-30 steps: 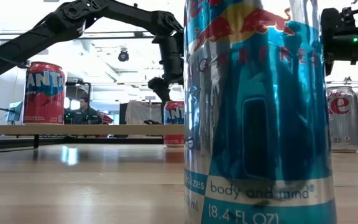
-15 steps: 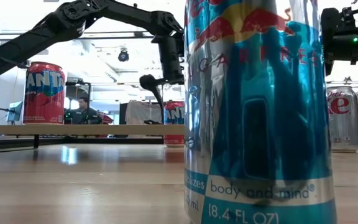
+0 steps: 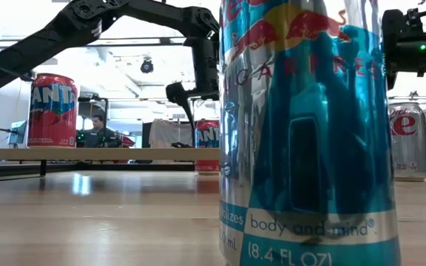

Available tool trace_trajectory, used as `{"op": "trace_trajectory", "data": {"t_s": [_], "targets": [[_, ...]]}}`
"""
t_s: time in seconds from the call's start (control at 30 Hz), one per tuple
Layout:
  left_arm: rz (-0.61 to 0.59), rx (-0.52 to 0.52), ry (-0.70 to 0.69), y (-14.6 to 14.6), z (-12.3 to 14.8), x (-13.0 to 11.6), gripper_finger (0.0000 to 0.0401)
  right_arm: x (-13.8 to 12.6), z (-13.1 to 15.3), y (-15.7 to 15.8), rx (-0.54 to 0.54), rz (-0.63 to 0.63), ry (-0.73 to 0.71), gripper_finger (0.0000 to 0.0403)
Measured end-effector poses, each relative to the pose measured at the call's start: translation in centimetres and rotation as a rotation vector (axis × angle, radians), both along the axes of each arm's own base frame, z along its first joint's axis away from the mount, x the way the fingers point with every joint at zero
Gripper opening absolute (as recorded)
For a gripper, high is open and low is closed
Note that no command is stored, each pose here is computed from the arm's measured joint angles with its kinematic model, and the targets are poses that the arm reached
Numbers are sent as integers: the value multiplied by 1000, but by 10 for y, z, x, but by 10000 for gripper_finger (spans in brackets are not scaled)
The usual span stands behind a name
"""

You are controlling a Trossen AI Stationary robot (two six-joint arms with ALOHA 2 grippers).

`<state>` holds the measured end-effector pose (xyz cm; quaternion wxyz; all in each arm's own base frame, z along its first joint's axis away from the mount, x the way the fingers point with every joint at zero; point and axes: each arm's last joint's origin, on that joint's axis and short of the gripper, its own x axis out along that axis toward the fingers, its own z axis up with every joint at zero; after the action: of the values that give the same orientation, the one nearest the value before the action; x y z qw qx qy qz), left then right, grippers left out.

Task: Place canned beverage on shelf
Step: Put the red soda can on the shelf aligned with the other red soda can

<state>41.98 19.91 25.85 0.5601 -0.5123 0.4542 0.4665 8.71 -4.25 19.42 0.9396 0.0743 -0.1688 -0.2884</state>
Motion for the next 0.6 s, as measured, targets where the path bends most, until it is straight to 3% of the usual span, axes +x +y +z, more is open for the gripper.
{"op": "trace_trajectory", "data": {"t_s": [0.37, 0.6], "targets": [[27, 58, 54, -14, -3, 5, 400, 0, 0, 0, 0, 0, 0, 157], [45, 70, 94, -12, -19, 8, 400, 0, 0, 0, 0, 0, 0, 157]]}}
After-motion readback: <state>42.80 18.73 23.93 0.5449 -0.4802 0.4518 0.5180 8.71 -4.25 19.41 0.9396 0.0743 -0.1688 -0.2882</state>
